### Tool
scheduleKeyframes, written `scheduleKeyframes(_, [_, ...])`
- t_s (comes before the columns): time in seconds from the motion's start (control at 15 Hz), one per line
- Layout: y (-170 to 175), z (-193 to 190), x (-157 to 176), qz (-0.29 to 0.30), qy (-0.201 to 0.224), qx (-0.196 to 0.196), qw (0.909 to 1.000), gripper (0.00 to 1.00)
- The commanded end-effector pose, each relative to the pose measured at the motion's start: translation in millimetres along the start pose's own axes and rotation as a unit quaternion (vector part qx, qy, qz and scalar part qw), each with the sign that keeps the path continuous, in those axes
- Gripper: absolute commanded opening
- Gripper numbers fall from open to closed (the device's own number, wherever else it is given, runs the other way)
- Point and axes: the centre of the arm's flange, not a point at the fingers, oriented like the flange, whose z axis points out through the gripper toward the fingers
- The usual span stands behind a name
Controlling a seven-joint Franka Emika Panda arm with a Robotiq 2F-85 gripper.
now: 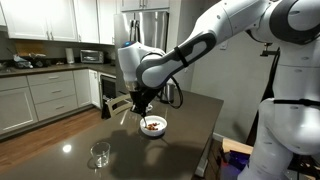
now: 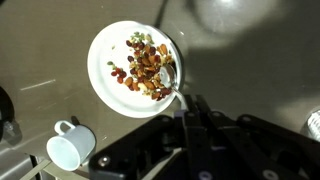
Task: Stir the contents of the bowl
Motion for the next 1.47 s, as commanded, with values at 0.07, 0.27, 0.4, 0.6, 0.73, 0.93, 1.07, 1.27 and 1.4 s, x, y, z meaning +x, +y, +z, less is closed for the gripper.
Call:
scheduleKeyframes(0.07, [-10, -27, 31, 0.03, 0.032, 0.024, 0.9988, 0.04])
scheduleKeyframes(0.27, [1, -41, 49, 0.054, 0.047, 0.033, 0.9969, 0.04])
scheduleKeyframes(0.4, [13, -45, 60, 0.073, 0.05, 0.039, 0.9953, 0.04])
scheduleKeyframes(0.6, [29, -40, 74, 0.096, 0.042, 0.053, 0.9931, 0.04])
scheduleKeyframes(0.73, [38, -39, 80, 0.112, 0.035, 0.068, 0.9908, 0.04])
scheduleKeyframes(0.93, [42, -38, 80, 0.13, 0.025, 0.082, 0.9878, 0.04])
scheduleKeyframes(1.07, [37, -44, 73, 0.131, 0.025, 0.085, 0.9875, 0.04])
scheduleKeyframes(1.27, [28, -59, 62, 0.124, 0.039, 0.077, 0.9886, 0.04])
scheduleKeyframes(1.4, [23, -68, 56, 0.127, 0.047, 0.068, 0.9885, 0.04])
